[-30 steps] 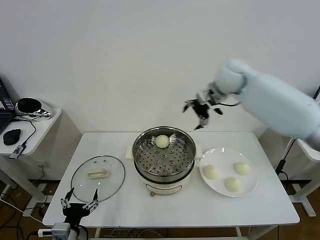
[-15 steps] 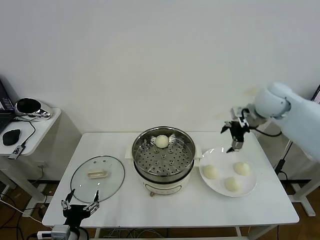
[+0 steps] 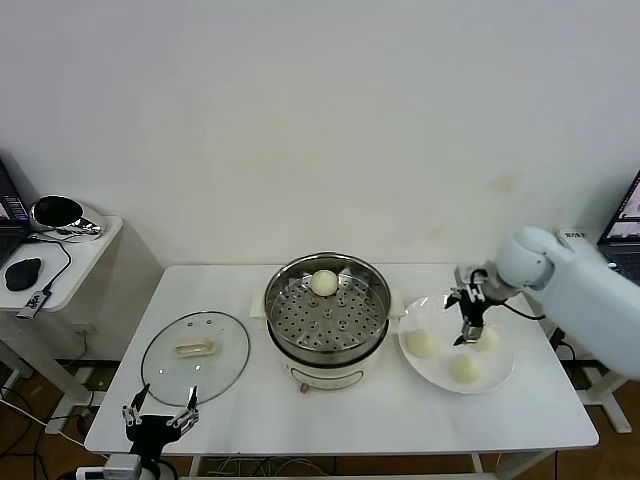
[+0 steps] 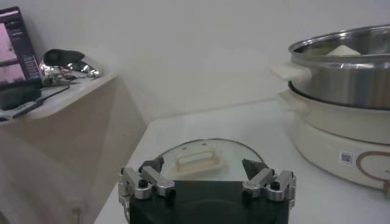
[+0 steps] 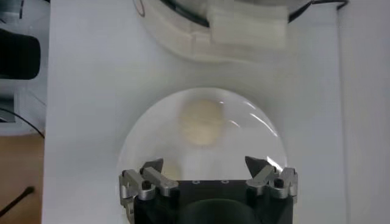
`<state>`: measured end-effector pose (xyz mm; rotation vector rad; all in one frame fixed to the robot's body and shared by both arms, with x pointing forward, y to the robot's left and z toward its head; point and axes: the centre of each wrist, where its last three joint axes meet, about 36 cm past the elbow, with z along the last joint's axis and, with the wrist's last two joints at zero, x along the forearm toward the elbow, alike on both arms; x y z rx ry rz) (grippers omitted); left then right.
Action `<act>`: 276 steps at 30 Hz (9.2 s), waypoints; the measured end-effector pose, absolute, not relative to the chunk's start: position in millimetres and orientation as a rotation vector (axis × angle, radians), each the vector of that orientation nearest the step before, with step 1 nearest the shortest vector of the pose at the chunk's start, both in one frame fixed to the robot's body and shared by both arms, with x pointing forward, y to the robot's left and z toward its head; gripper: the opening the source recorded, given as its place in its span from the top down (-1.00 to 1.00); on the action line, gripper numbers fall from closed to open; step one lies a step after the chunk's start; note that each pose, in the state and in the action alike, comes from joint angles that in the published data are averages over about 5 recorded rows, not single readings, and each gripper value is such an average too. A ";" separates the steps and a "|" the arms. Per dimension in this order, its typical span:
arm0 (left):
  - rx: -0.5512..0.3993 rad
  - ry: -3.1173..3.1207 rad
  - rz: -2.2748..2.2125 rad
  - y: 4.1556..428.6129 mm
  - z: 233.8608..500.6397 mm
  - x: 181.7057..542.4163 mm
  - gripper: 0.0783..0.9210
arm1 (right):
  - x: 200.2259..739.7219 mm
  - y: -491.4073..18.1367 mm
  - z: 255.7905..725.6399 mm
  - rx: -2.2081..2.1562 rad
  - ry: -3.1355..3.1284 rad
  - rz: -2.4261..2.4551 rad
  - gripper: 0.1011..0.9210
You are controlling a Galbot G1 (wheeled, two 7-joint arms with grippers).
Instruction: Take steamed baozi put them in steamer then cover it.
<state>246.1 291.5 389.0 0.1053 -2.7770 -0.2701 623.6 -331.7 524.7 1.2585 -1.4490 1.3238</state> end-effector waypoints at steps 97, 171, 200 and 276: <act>0.189 -2.830 -0.259 286.0 410.3 260.2 -0.77 | 677.4 -197.1 706.7 1.407 -1.422 1.267 -0.14; 0.144 -2.861 -0.165 271.0 432.0 265.3 -0.77 | 679.1 -109.3 717.9 1.393 -1.299 1.432 -0.76; 0.104 -2.782 -0.181 267.2 412.3 256.3 -0.77 | 603.8 -342.1 566.1 1.241 -1.358 1.239 -0.76; 0.131 -2.737 -0.187 271.5 388.1 265.5 -0.77 | 629.6 -355.8 534.8 1.213 -1.333 1.254 -0.08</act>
